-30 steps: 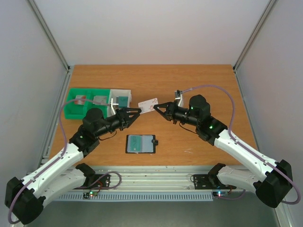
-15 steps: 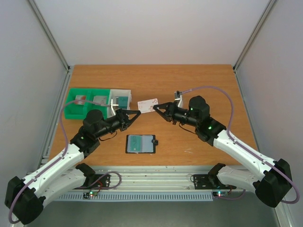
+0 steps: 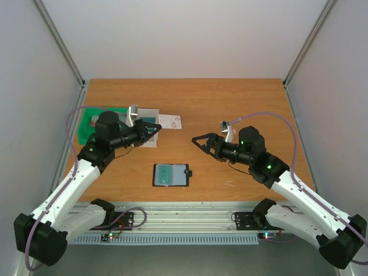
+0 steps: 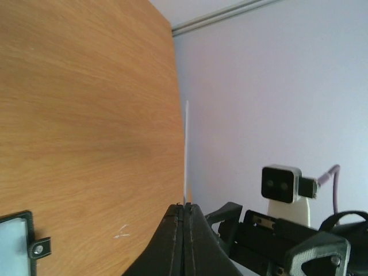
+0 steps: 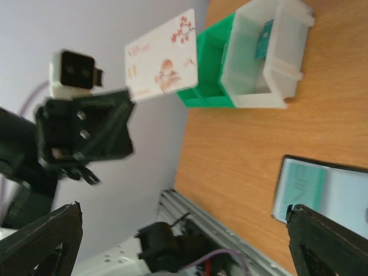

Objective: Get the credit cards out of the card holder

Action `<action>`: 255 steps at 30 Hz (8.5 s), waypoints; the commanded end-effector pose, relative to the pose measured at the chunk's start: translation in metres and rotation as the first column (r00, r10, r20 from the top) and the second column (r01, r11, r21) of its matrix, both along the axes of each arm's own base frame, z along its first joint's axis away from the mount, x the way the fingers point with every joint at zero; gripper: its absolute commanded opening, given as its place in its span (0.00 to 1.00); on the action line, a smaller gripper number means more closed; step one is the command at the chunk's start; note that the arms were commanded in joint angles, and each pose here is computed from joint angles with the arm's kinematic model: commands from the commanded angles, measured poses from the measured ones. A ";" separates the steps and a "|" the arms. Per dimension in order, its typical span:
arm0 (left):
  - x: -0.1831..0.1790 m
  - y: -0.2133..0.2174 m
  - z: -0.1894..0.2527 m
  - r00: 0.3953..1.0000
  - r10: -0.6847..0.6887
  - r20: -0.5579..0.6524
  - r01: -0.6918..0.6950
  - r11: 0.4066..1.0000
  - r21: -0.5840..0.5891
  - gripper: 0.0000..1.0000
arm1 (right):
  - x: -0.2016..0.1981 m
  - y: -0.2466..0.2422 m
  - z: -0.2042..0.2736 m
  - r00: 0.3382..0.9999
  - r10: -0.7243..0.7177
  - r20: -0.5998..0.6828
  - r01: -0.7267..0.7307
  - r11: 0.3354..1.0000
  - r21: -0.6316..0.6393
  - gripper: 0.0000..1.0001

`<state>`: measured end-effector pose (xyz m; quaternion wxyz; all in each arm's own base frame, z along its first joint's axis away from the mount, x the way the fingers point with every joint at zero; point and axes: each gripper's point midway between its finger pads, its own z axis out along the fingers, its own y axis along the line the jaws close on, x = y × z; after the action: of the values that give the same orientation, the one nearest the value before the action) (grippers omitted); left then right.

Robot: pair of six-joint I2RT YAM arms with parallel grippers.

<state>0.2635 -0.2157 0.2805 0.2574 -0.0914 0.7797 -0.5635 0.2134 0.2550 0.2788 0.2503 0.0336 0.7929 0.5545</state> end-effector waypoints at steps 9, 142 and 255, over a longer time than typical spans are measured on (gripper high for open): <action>0.027 0.061 -0.013 0.998 -0.054 -0.037 0.062 0.953 0.296 0.00 | -0.028 -0.036 -0.015 0.996 0.032 0.079 -0.012 0.970 -0.243 0.99; -0.032 0.028 -0.103 0.946 -0.101 -0.309 0.204 0.925 0.321 0.76 | 0.000 0.072 -0.165 0.919 0.138 -0.370 -0.294 0.864 -0.409 0.36; -0.059 0.045 -0.279 0.825 0.023 -0.564 0.256 0.876 0.410 0.01 | 0.010 0.066 -0.230 0.884 0.218 -0.415 -0.336 0.911 -0.238 0.01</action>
<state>0.2080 -0.1784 0.0165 -0.0023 -0.1396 0.9257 -0.3515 0.2231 0.3297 0.0440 0.0053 -0.0103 0.8967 0.4425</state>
